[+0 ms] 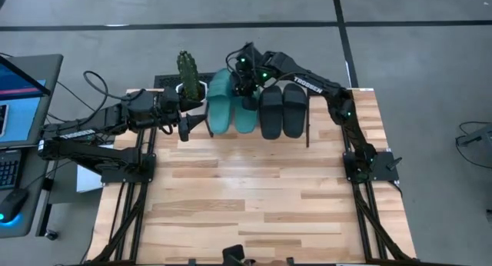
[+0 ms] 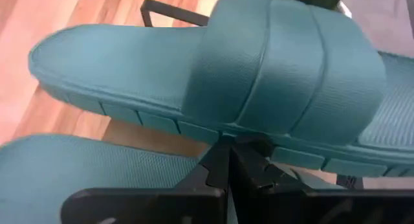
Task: Pick and place slides into the shelf
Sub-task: Adjust the slippers on the shelf
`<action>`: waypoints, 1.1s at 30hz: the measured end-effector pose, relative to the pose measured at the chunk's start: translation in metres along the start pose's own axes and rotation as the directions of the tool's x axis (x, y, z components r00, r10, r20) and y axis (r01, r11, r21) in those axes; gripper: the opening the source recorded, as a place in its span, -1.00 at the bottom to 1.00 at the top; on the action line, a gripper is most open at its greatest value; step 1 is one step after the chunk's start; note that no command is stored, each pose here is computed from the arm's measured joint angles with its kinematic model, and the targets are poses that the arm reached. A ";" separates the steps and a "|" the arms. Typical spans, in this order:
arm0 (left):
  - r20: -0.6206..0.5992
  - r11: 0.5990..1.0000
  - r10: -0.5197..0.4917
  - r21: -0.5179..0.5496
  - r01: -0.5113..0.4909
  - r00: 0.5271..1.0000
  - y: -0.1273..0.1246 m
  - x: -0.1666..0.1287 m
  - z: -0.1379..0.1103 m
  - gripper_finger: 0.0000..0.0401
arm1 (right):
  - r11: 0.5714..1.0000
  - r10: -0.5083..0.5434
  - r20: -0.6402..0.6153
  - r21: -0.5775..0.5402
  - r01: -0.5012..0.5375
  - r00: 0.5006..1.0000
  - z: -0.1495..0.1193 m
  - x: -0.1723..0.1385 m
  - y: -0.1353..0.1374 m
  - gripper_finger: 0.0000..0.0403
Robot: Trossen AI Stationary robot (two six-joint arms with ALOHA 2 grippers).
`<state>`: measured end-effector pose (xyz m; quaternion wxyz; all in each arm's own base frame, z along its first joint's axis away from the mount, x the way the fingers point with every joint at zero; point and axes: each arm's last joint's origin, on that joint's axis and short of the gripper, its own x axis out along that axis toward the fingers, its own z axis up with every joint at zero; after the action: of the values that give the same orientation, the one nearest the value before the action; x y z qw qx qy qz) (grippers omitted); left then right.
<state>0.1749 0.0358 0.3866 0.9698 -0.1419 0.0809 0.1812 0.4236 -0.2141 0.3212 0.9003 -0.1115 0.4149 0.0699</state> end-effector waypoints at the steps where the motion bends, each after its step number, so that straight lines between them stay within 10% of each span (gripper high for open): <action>1: -0.001 1.000 0.001 -0.001 -0.001 1.000 0.000 0.000 0.000 0.28 | 1.000 -0.003 0.007 -0.005 0.003 1.000 0.001 0.001 0.000 -1.00; 33: -0.035 1.000 0.011 0.004 -0.011 0.999 0.001 0.000 -0.004 0.28 | 0.973 -0.209 0.135 -0.071 0.220 0.969 0.035 -0.021 0.007 -1.00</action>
<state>0.1741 0.0357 0.3830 0.9675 -0.1428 0.0990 0.1838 0.4341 -0.1996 0.3580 0.9215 -0.1894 0.3390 -0.0034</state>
